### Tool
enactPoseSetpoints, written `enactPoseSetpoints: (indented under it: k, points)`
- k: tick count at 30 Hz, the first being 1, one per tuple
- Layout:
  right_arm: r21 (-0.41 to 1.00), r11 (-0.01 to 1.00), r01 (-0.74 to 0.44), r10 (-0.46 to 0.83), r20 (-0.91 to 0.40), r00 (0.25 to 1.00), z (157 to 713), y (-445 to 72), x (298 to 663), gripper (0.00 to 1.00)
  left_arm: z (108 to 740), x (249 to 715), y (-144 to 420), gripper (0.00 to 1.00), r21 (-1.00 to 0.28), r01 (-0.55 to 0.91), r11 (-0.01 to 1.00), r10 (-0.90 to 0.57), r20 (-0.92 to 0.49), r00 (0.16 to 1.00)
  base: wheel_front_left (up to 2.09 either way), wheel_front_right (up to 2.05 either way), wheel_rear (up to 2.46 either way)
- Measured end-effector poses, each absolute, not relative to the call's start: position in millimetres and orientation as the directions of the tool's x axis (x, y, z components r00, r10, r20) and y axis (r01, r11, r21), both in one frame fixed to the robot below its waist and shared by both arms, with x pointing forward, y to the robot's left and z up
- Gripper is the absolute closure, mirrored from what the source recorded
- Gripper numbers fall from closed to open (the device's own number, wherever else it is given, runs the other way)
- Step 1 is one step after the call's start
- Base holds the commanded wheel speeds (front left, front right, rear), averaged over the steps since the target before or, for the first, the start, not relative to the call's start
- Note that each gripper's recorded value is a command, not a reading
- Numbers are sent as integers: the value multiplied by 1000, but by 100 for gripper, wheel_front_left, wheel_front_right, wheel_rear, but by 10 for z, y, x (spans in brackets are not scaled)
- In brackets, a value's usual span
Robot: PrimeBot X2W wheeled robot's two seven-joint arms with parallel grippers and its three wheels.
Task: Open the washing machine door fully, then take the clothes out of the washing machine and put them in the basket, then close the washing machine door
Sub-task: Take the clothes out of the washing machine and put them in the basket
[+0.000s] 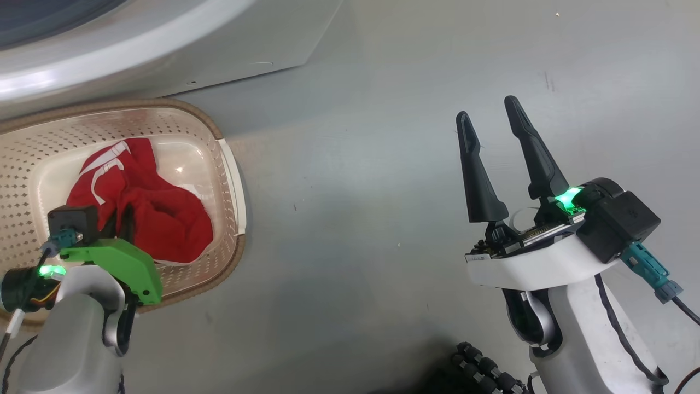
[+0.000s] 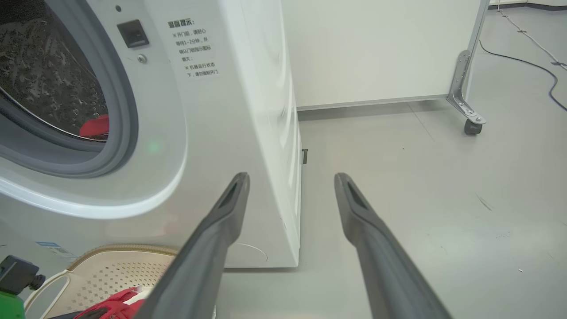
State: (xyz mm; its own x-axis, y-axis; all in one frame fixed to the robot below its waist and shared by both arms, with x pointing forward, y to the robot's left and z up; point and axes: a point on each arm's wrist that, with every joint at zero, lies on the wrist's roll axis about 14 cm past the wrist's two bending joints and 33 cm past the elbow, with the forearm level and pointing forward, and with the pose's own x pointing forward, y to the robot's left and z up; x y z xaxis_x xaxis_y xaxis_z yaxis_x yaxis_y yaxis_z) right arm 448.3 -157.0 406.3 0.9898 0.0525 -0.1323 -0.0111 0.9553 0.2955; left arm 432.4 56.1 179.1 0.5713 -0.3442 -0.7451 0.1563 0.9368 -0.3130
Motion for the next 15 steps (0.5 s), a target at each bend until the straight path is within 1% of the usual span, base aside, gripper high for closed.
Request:
enactPoseSetpoints:
  k: [8, 9, 10, 11, 12, 13, 15]
  points:
    - [276, 961, 18, 28, -162, 986, 3966, -1650, 4473, 0, 1611, 4269, 489, 100, -327, 147, 933, -354, -774, 525, 0, 0, 0]
    - [275, 961, 15, 30, -159, 987, 3972, -1649, 4485, 0, 1608, 4274, 487, 85, -327, 147, 934, -354, -775, 524, 0, 0, 0]
    - [275, 961, 13, 31, -155, 987, 3981, -1647, 4498, 0, 1609, 4284, 482, 85, -329, 147, 933, -356, -773, 525, 0, 0, 0]
    - [274, 962, 12, 31, -152, 988, 3988, -1646, 4508, 0, 1620, 4298, 474, 39, -333, 149, 931, -359, -767, 532, 0, 0, 0]
    - [274, 962, 12, 31, -151, 988, 3990, -1646, 4512, 0, 1630, 4313, 466, 11, -334, 148, 931, -359, -763, 538, 0, 0, 0]
    - [273, 962, 13, 30, -152, 988, 3988, -1646, 4511, 0, 1642, 4327, 459, 0, -336, 148, 930, -361, -759, 542, 0, 0, 0]
    - [274, 962, 12, 31, -153, 988, 3989, -1643, 4508, 0, 1659, 4340, 456, 0, -339, 150, 929, -363, -752, 549, 0, 0, 0]
